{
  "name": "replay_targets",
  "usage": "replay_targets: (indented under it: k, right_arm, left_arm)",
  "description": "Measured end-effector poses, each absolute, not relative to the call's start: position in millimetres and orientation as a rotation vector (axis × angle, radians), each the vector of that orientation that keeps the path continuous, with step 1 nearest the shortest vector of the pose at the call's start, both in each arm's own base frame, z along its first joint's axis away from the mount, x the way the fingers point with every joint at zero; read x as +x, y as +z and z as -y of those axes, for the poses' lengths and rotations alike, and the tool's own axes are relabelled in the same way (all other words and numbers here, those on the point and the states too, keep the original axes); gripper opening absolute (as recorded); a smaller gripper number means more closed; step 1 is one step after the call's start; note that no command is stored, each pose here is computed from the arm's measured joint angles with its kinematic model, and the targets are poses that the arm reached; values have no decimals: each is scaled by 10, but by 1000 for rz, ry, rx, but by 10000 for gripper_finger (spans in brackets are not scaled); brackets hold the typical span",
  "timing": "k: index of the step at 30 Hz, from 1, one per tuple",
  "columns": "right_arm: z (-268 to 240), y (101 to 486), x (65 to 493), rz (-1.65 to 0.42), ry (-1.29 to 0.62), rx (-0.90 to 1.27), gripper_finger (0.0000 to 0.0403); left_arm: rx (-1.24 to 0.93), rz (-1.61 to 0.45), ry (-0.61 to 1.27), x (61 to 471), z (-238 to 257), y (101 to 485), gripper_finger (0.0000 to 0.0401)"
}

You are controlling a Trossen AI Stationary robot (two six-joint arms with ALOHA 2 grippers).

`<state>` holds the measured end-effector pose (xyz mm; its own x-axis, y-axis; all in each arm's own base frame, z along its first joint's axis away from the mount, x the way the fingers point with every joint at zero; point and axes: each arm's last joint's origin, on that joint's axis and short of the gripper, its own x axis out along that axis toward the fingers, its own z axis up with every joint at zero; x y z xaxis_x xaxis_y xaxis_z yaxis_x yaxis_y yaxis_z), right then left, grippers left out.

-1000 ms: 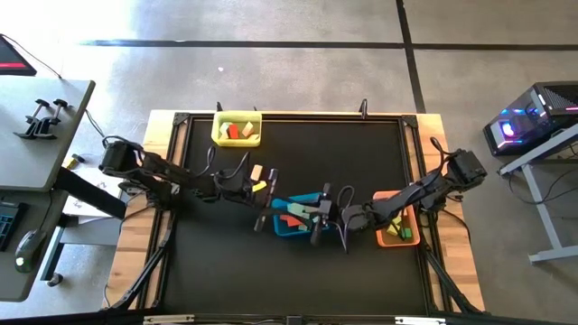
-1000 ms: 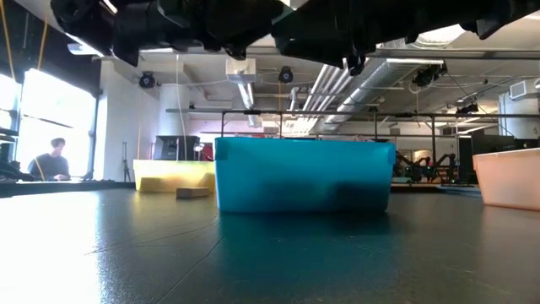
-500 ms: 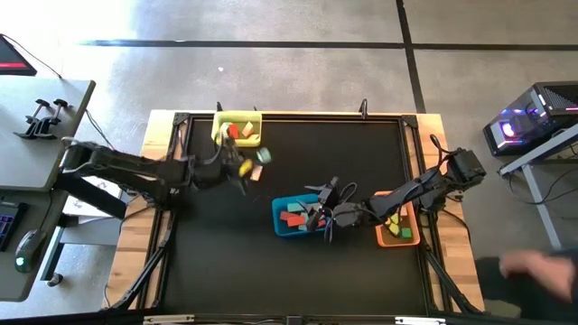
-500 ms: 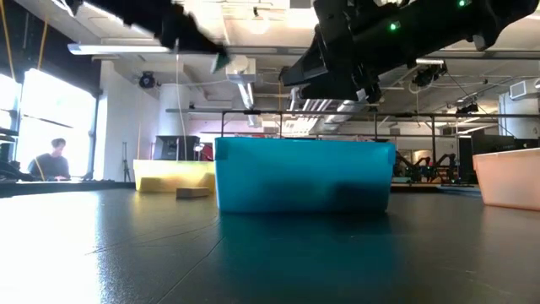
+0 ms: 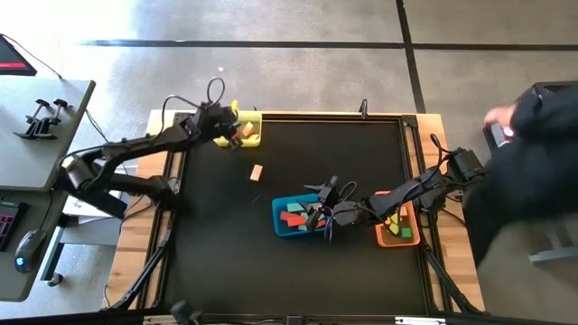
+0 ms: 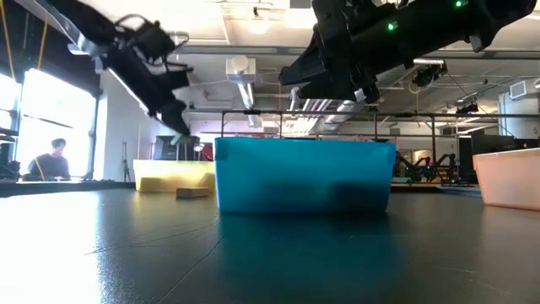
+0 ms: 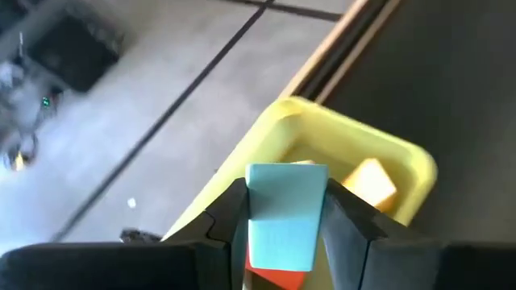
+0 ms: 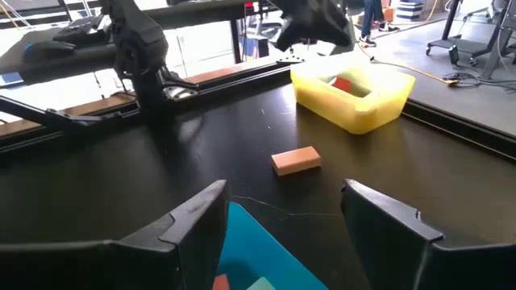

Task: Sort blocks by size
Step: Put the light blue triangular block into the yellow bin, then put the light orange rectangular block into the blue bin

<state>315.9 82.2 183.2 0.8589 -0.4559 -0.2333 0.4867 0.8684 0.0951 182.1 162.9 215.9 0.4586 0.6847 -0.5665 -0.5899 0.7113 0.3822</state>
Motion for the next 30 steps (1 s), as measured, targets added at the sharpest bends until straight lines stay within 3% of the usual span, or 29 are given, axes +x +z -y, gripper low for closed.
replay_targets:
  k: [7, 17, 30]
  right_arm:
    - [-823, 1831, 3159, -207, -496, 153, 236]
    - [-824, 1831, 3159, -208, -495, 153, 236]
    - [-823, 1824, 3156, -215, -496, 149, 236]
  left_arm:
    - [-32, -733, 909, 1758, -1950, 1946, 123]
    - [-93, -720, 925, 1705, -2044, 1889, 190]
    - [-92, -706, 885, 1795, -1960, 1900, 197]
